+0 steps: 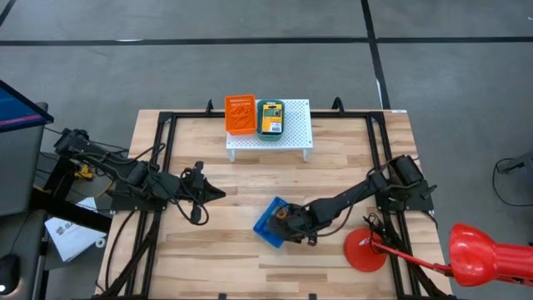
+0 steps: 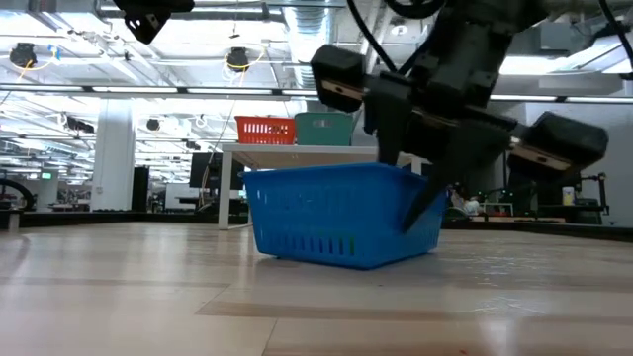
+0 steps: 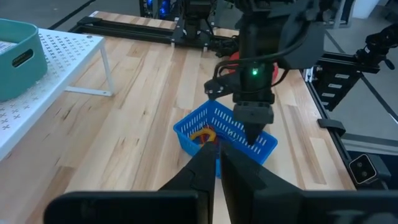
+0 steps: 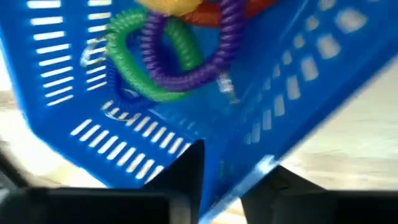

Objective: Pick & Place Office Desk Supplies
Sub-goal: Put the blue bin on the shelf

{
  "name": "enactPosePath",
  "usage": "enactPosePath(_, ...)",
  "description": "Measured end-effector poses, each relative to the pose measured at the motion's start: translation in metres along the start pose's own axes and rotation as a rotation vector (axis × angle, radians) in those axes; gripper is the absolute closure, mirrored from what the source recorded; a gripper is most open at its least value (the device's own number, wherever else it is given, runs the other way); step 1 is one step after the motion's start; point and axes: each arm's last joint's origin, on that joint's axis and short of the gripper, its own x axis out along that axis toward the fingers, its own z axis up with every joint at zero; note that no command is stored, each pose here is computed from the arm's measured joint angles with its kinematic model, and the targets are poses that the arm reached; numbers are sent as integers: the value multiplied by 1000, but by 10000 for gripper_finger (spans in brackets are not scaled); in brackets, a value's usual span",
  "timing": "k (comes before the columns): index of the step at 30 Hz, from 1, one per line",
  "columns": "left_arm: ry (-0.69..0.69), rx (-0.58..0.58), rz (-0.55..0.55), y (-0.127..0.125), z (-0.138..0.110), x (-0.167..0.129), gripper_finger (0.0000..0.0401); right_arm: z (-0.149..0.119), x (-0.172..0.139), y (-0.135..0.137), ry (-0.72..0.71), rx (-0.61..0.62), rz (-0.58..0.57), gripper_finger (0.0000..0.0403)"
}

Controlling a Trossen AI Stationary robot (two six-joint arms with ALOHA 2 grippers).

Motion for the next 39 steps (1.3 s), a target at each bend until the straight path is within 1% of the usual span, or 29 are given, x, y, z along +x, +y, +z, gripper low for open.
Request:
enactPosePath(2,0,0,0,0,0,0,384,2,-5,0,-13,-24,-16,345)
enactPosePath(5,1,1,0,0,0,0,384,7,-19,-2,-35,-92,-57,389)
enactPosePath(6,3,1,0,0,0,0,384,8,-23,-2,-40,-112,-69,394)
enactPosePath(8,4,2,1,0,0,0,384,10,-36,-4,-57,-141,-100,392)
enactPosePath(12,4,2,0,0,0,0,384,11,-64,-6,-68,-171,-108,397)
enactPosePath(17,7,1,1,0,-1,0,384,19,-110,-10,-97,-192,-118,398)
enactPosePath(23,43,9,14,1,-4,0,384,38,-168,-12,-89,-234,-44,400)
enactPosePath(26,53,0,18,2,-5,0,384,54,-194,-16,-107,-240,-33,400)
enactPosePath(31,58,-7,19,2,-6,0,384,95,-228,-17,-151,-241,-2,401)
enactPosePath(36,58,-8,19,2,-6,0,384,145,-248,-12,-148,-241,37,401)
enactPosePath(39,54,-10,18,2,-6,0,384,174,-255,-8,-126,-235,36,400)
